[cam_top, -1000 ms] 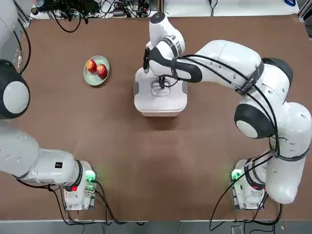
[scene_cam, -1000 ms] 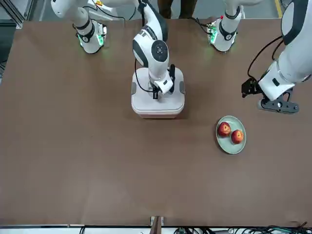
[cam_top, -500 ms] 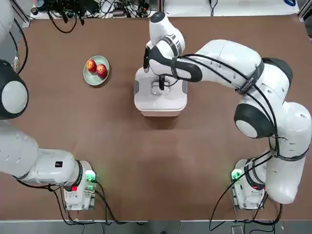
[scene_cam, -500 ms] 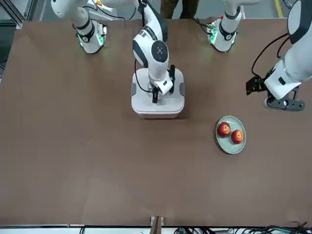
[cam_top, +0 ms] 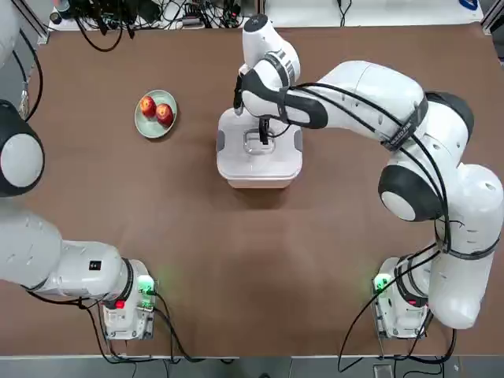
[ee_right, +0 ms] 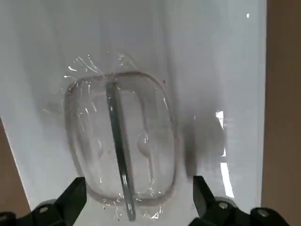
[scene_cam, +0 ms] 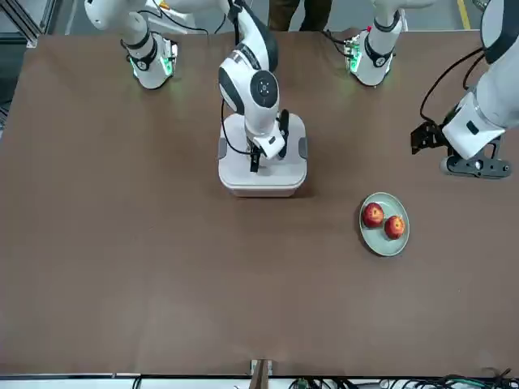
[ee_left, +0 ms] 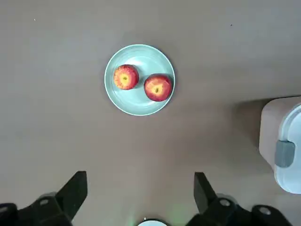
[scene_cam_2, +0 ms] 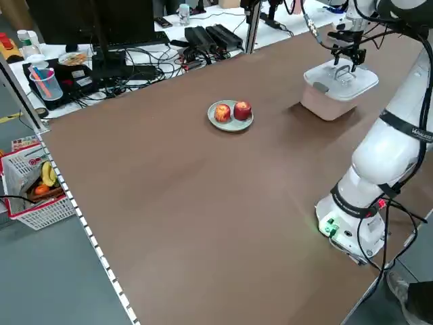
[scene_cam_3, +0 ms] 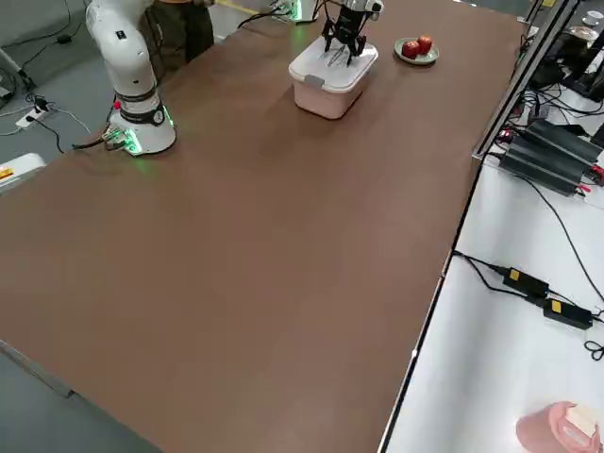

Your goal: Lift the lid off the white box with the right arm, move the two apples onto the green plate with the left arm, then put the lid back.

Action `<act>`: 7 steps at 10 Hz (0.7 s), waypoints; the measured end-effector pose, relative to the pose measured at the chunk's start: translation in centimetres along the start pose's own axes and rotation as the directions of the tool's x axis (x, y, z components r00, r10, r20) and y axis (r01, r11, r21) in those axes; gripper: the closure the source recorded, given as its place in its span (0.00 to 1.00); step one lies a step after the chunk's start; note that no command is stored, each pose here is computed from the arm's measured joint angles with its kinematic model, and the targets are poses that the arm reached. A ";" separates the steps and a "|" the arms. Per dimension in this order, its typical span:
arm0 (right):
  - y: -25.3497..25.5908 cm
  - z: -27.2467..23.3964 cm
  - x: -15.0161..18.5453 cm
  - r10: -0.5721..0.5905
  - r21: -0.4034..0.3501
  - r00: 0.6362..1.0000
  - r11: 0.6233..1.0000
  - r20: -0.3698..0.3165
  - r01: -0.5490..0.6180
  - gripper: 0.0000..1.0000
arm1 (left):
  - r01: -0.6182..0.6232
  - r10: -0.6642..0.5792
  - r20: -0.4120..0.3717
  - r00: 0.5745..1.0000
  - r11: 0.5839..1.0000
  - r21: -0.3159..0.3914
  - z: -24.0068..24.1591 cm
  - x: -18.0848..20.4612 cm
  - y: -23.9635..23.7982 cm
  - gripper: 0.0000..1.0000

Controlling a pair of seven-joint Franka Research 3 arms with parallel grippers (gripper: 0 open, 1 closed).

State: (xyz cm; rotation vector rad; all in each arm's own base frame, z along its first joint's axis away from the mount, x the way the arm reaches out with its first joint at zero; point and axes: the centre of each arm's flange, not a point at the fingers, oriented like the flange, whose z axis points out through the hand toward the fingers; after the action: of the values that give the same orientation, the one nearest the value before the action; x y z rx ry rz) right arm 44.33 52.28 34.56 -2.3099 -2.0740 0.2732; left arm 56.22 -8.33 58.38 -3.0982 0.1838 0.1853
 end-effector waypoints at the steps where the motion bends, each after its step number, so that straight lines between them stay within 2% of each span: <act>1: 0.0 -0.2 0.0 0.001 0.001 1.000 1.000 0.000 -0.001 0.00 | -0.003 0.003 -0.002 1.000 1.000 0.000 -0.1 0.0 0.3 0.00; 5: 0.2 -1.6 -0.7 0.017 0.007 1.000 1.000 0.008 -0.017 0.00 | 0.020 -0.020 -0.009 1.000 1.000 -0.002 -0.2 0.1 -0.5 0.00; 7: 1.5 -4.7 -2.9 0.053 -0.007 0.999 0.999 -0.010 -0.054 0.00 | 0.098 -0.098 -0.033 0.995 0.995 -0.009 -0.4 0.4 -1.5 0.00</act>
State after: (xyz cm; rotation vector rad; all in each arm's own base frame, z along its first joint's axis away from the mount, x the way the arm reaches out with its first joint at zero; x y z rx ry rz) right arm 46.18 49.73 39.29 -2.3687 -2.0145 0.2553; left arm 56.81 -6.91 58.76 -3.1096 0.0313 0.1323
